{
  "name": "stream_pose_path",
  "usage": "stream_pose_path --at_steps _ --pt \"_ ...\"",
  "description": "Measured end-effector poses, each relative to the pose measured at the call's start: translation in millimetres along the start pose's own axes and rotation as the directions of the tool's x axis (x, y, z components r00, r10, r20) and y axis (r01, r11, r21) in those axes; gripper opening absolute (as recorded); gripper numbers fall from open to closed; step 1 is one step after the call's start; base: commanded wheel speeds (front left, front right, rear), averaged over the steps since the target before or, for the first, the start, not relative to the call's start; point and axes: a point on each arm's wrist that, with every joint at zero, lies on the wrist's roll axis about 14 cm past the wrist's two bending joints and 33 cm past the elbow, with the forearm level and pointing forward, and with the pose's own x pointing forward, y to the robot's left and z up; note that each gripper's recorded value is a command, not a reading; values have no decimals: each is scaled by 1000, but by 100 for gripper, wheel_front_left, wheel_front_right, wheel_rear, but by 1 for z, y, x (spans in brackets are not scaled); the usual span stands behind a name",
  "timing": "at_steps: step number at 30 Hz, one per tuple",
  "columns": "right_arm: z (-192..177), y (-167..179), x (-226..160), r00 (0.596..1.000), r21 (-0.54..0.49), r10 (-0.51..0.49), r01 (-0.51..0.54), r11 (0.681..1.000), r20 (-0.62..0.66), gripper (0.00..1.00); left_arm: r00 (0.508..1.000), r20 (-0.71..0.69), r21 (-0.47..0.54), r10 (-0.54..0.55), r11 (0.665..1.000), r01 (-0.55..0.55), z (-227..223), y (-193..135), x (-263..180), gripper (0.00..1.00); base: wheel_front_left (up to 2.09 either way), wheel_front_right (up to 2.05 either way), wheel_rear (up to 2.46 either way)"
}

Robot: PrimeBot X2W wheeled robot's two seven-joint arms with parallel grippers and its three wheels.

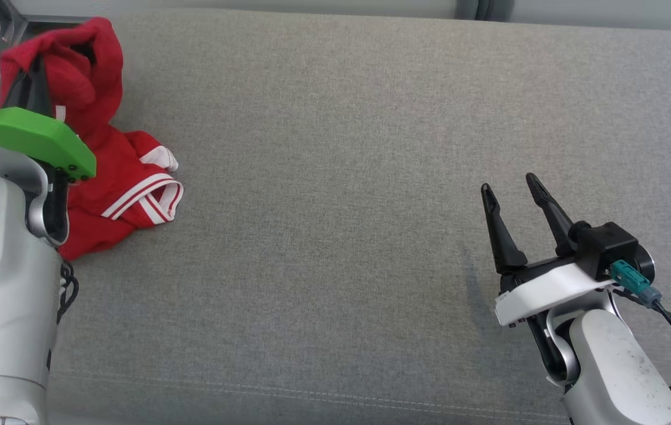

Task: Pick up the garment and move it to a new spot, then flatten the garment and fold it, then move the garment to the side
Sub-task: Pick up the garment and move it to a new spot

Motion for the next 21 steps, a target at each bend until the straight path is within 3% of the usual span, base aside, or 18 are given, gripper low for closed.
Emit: stream_pose_path --at_steps 5,13,16,21 --pt "16 -1 -5 999 -8 -15 15 1000 39 100 992 117 26 -55 998 52 25 -24 -11 0 0 0 0" --pt "38 -23 -29 991 -25 -99 101 995 89 100 943 167 2 -287 957 291 21 -135 -56 0 0 0 0" --pt "45 -35 -39 985 -34 -138 142 989 105 100 904 184 -15 -386 918 396 27 -178 -75 0 0 0 0" --pt "54 -58 -58 969 -45 -213 220 974 128 100 812 215 -39 -542 826 562 41 -246 -100 0 0 0 0"
